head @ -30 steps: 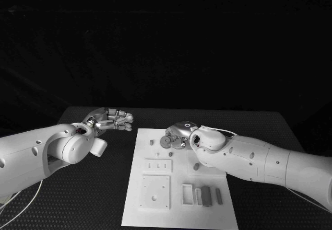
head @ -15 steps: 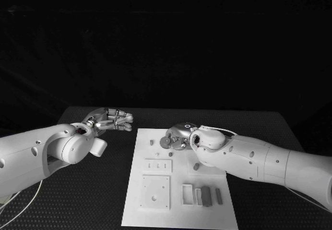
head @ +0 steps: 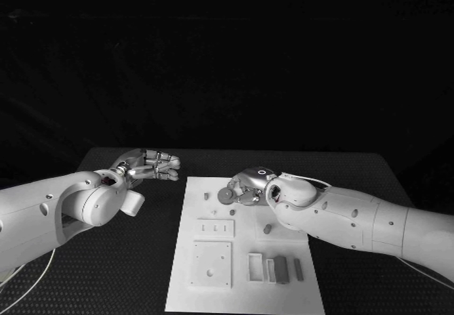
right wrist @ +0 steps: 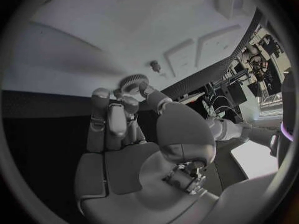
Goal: Assemble the parts on the task board
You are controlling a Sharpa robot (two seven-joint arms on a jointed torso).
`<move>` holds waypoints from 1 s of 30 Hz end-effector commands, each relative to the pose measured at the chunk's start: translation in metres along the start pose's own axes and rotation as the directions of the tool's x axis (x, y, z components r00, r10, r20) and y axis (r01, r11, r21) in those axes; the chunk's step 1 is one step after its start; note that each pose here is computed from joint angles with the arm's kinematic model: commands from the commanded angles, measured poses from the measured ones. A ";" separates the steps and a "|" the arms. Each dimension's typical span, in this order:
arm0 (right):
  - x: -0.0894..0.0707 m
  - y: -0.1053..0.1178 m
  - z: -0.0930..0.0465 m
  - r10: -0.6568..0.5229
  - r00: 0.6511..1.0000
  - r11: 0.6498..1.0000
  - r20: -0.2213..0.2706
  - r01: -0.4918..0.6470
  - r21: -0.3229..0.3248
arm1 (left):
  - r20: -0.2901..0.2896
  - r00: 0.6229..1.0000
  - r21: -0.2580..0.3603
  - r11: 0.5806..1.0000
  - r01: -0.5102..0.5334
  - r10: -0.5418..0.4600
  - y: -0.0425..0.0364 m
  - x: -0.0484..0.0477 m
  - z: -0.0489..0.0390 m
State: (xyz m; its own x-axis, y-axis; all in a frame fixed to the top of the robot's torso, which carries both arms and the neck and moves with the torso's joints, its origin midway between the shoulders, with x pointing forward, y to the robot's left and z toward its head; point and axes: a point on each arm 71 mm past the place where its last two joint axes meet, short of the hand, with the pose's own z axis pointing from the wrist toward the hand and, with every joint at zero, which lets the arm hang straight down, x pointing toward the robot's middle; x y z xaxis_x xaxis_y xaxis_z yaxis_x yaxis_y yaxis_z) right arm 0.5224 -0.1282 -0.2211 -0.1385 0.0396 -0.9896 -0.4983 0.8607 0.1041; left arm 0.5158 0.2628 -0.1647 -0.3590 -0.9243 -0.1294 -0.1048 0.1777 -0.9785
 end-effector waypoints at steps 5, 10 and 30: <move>-0.031 -0.010 -0.013 0.084 0.981 0.995 0.173 -0.075 -0.059 | 0.013 1.000 0.009 1.000 -0.005 0.005 -0.0008 -0.0070 0.0012; -0.041 -0.031 -0.027 0.072 0.987 0.997 0.145 -0.069 -0.027 | 0.010 1.000 0.010 1.000 -0.006 0.006 -0.0004 -0.0072 0.0028; -0.041 -0.117 -0.082 0.131 0.990 0.990 0.059 -0.134 0.037 | -0.012 1.000 0.009 1.000 -0.008 0.008 0.0026 -0.0059 0.0063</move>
State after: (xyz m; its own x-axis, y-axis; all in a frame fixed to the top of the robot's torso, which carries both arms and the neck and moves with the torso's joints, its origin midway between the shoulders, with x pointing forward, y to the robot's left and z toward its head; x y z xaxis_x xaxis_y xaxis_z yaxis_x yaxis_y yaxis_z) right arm 0.5170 -0.2730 -0.1844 -0.1286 0.1598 -0.9787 -0.4128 0.8887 0.1994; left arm 0.5241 0.2698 -0.1686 -0.3466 -0.9277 -0.1390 -0.1080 0.1867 -0.9765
